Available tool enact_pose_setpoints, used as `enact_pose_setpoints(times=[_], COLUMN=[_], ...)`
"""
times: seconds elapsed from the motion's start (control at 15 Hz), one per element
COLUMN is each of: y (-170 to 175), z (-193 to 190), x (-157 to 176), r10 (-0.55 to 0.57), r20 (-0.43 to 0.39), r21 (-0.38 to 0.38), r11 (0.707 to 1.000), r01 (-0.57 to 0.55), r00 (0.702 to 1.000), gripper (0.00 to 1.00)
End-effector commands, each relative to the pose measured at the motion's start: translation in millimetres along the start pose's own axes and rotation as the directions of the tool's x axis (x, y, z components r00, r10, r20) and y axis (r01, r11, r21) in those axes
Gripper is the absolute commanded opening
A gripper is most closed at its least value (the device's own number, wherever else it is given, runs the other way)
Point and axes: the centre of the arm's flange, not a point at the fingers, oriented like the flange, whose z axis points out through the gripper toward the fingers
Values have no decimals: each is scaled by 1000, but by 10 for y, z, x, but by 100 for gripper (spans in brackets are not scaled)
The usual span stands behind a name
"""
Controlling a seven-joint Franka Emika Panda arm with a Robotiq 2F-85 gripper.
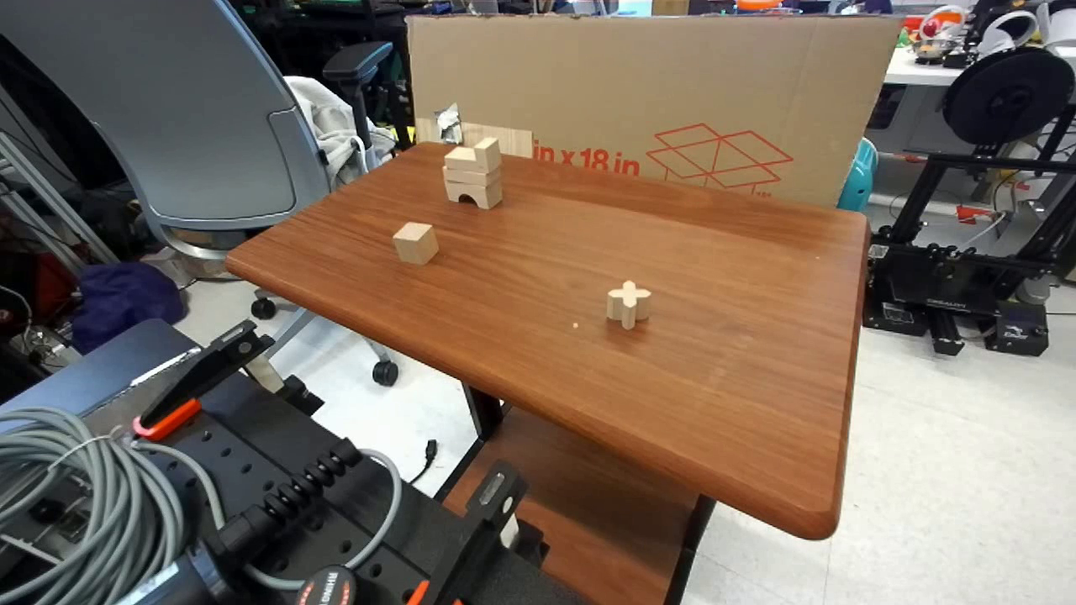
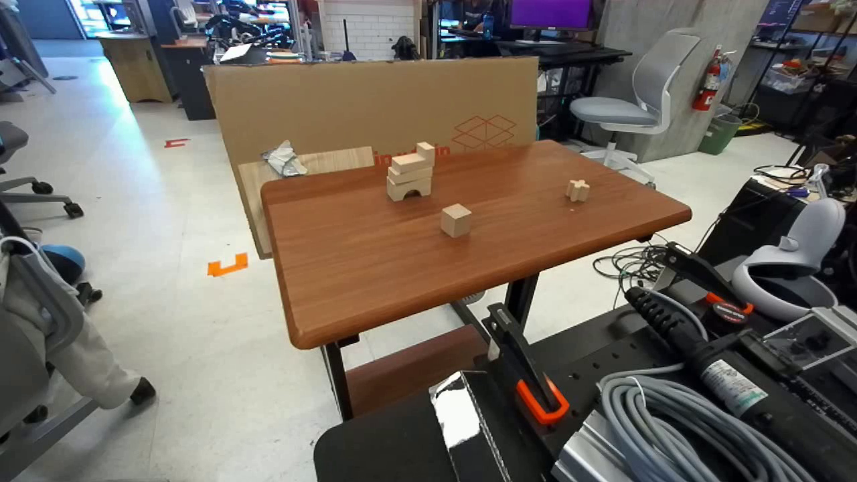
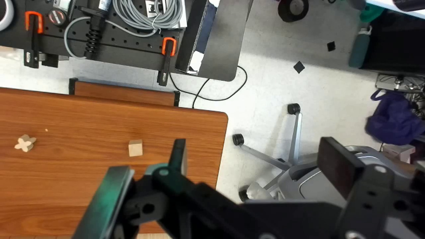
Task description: Put the left block on the tower of blocks
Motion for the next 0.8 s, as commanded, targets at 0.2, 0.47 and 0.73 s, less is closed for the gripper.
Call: enact_pose_setpoints(times=[0.2, 0.47, 0.73], y=[0, 0, 72], z=[0, 0, 102], x=[0, 0, 207], r10=[0, 0, 2], r20=[0, 0, -33], r21=[0, 0, -30], r11=[1000, 1000, 1000], r01=[0, 0, -3], r00=[1000, 1000, 999], gripper=[100, 100, 100])
